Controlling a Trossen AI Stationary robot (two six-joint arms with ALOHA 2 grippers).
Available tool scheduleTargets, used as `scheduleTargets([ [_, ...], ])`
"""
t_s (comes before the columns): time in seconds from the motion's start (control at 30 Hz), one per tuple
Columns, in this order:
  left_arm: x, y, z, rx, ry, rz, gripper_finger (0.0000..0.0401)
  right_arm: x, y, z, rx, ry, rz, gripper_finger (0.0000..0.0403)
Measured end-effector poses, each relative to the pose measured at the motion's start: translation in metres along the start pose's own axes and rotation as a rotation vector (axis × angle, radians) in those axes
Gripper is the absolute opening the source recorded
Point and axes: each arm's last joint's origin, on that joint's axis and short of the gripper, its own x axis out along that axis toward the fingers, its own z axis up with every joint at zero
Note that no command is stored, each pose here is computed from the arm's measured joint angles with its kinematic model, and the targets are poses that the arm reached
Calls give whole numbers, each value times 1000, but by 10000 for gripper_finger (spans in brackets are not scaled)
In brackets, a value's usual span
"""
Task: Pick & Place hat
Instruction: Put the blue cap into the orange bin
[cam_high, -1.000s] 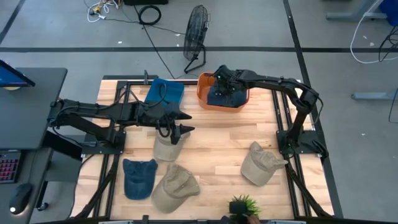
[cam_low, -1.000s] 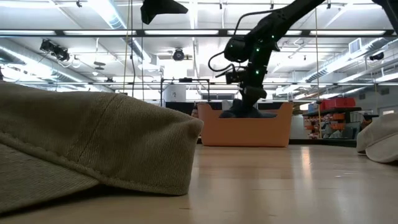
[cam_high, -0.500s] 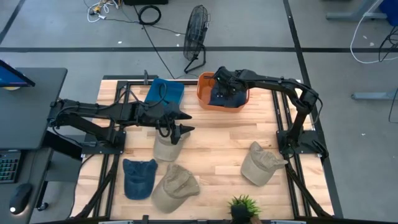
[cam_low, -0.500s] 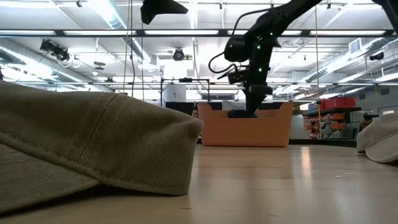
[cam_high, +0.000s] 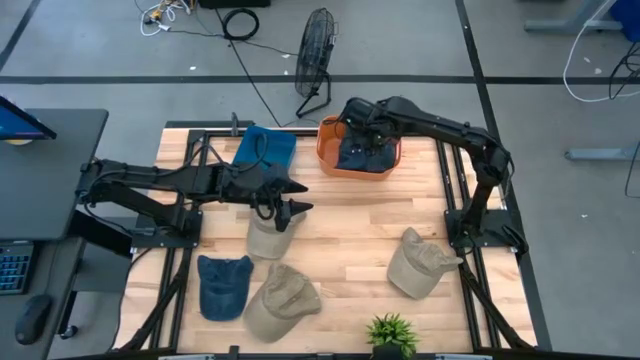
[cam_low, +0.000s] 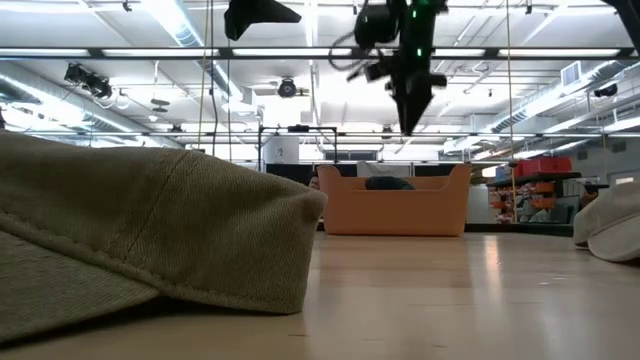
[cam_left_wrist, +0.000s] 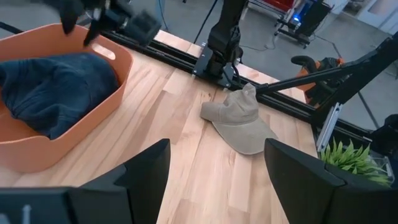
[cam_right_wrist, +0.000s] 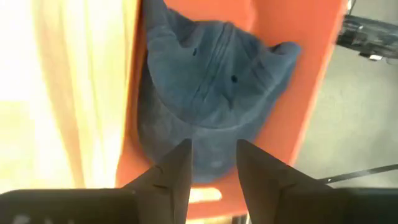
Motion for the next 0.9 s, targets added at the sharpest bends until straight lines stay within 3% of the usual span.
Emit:
scheduleTargets([
  [0.27, -23, -2, -4, -59, 72, -10, 264, -73, 4, 1, 41, -104, -15, 135],
  [0.53, -44, -8, -33, -134, 346, 45, 264, -132, 23, -2, 131, -329, 77, 148],
  [0.9, -46, -29, -75, -186, 631, 131, 264, -176, 73, -34, 244, -461, 211, 149],
])
